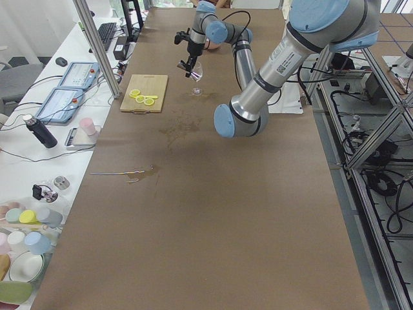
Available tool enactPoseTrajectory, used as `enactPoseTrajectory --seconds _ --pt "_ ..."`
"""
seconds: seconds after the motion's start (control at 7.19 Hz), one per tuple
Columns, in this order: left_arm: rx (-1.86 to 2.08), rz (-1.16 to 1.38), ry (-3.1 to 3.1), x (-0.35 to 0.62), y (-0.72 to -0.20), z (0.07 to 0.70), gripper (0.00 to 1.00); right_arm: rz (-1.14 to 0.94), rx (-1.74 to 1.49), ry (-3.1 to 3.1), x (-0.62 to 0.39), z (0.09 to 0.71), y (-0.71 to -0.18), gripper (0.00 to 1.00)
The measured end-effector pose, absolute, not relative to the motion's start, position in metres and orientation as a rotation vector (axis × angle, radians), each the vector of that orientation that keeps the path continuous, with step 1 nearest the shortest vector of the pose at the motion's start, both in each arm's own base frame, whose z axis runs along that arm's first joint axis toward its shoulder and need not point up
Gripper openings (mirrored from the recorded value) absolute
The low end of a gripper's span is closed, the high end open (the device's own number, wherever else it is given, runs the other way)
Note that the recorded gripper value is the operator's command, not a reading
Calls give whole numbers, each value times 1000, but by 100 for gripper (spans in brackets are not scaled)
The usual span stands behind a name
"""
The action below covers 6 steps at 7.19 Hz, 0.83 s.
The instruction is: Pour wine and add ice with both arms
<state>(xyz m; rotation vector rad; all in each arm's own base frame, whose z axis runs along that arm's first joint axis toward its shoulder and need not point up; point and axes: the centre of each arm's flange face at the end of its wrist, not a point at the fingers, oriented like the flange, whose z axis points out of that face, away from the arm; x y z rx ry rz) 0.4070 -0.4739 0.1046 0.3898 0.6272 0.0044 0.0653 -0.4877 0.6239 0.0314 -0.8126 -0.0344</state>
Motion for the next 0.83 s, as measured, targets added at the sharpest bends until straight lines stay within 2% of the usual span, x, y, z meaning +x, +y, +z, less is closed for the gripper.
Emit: enactPoseTrajectory --seconds 0.56,0.83 --pt "586 -442 620 373 -487 164 0 -39 42 -828 64 618 -489 100" --pt "675 -574 544 363 -490 213 0 -40 44 -835 64 616 -490 100"
